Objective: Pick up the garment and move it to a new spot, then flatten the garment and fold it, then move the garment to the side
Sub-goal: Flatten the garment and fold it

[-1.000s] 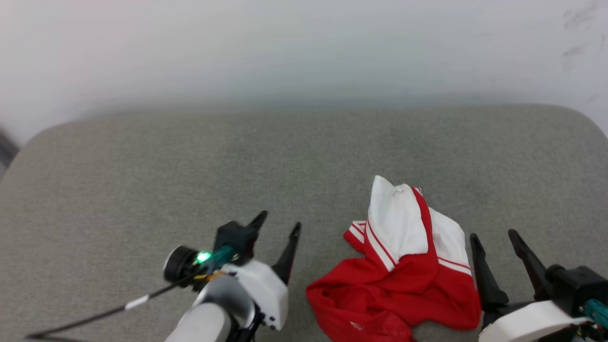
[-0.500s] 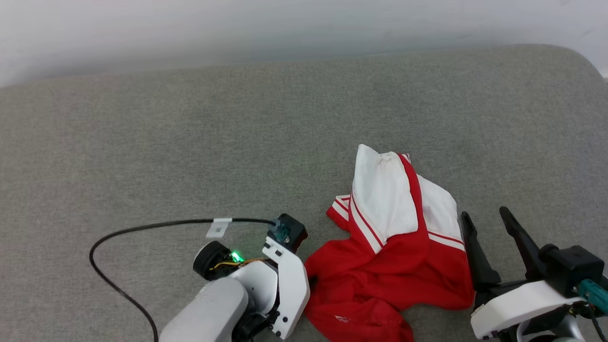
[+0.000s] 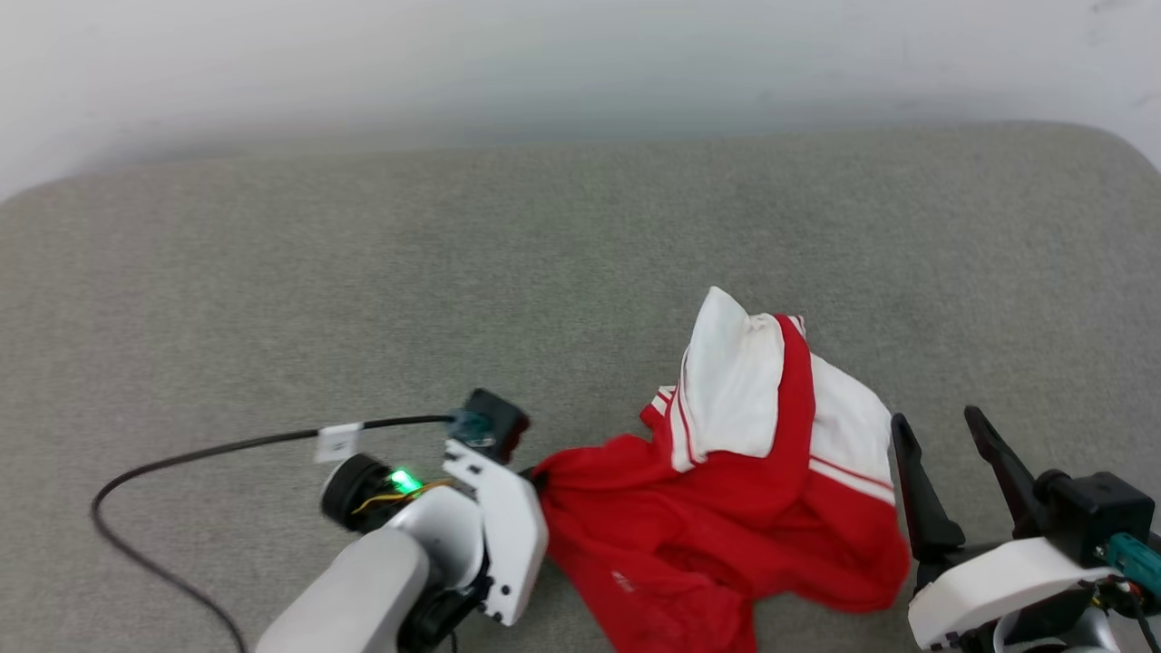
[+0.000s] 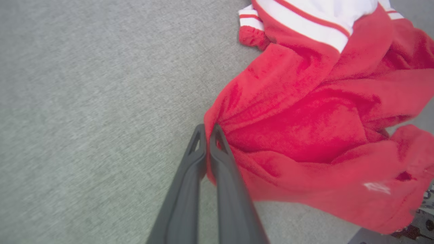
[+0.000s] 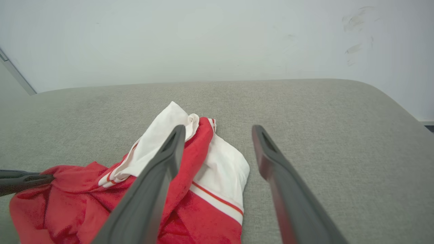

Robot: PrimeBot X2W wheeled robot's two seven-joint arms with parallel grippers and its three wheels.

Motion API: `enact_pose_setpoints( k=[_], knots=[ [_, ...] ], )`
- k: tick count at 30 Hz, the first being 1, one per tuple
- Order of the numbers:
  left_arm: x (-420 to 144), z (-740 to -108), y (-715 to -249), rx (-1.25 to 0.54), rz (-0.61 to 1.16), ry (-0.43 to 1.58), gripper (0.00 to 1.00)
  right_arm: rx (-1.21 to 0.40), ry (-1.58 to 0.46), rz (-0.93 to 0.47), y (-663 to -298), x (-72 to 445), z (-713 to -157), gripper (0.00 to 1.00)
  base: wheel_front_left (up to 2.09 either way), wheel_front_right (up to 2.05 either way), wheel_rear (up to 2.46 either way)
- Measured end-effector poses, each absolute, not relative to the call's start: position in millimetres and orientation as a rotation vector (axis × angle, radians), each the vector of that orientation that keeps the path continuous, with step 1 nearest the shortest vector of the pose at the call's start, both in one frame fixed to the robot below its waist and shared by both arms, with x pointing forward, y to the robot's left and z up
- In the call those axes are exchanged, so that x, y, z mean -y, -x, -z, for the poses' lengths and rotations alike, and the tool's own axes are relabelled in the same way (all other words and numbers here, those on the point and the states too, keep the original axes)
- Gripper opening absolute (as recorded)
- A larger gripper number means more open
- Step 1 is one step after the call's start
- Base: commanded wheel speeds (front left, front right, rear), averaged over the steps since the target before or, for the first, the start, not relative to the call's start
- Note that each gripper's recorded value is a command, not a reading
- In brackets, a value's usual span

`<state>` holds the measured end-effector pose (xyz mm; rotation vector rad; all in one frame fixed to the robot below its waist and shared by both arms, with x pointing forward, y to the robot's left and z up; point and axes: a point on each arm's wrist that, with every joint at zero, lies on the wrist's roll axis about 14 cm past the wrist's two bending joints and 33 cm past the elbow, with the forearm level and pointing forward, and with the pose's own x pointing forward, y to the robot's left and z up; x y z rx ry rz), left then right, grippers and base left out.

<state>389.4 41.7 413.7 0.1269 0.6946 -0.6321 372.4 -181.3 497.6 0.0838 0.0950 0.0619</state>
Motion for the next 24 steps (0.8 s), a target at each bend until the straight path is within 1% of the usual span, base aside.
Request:
enact_pose_setpoints(
  k=[4,7,9,12,13,14,15,20,24],
  knots=[
    [-88,-418,-383,-0.657,0.445,-0.021,0.00,-0.086,-0.079,-0.084,-371,175,-503,1.00,0.00,0.00,0.00],
    [-124,-405,-360,-0.695,0.304,0.059,0.00,-0.077,-0.078,-0.105,-372,168,-507,1.00,0.00,0.00,0.00],
    [-141,-394,-341,-0.731,0.233,0.103,0.00,-0.076,-0.077,-0.120,-371,164,-509,1.00,0.00,0.00,0.00],
    [-151,-380,-312,-0.786,0.175,0.162,0.00,-0.069,-0.076,-0.138,-371,158,-513,1.00,0.00,0.00,0.00],
    [-151,-377,-305,-0.799,0.168,0.181,0.02,-0.065,-0.076,-0.145,-371,156,-514,1.00,0.00,0.00,0.00],
    [-150,-377,-300,-0.801,0.161,0.195,0.45,-0.062,-0.075,-0.151,-371,154,-516,1.00,0.00,0.00,0.00],
    [-149,-379,-300,-0.786,0.160,0.202,1.00,-0.060,-0.075,-0.155,-370,153,-516,1.00,0.00,0.00,0.00],
    [-142,-414,-321,-0.601,0.181,0.169,1.00,-0.051,-0.072,-0.168,-366,148,-521,1.00,0.00,0.00,0.00],
    [-124,-453,-346,-0.441,0.261,0.103,1.00,-0.042,-0.065,-0.161,-361,151,-525,1.00,0.00,0.00,0.00]
  ],
)
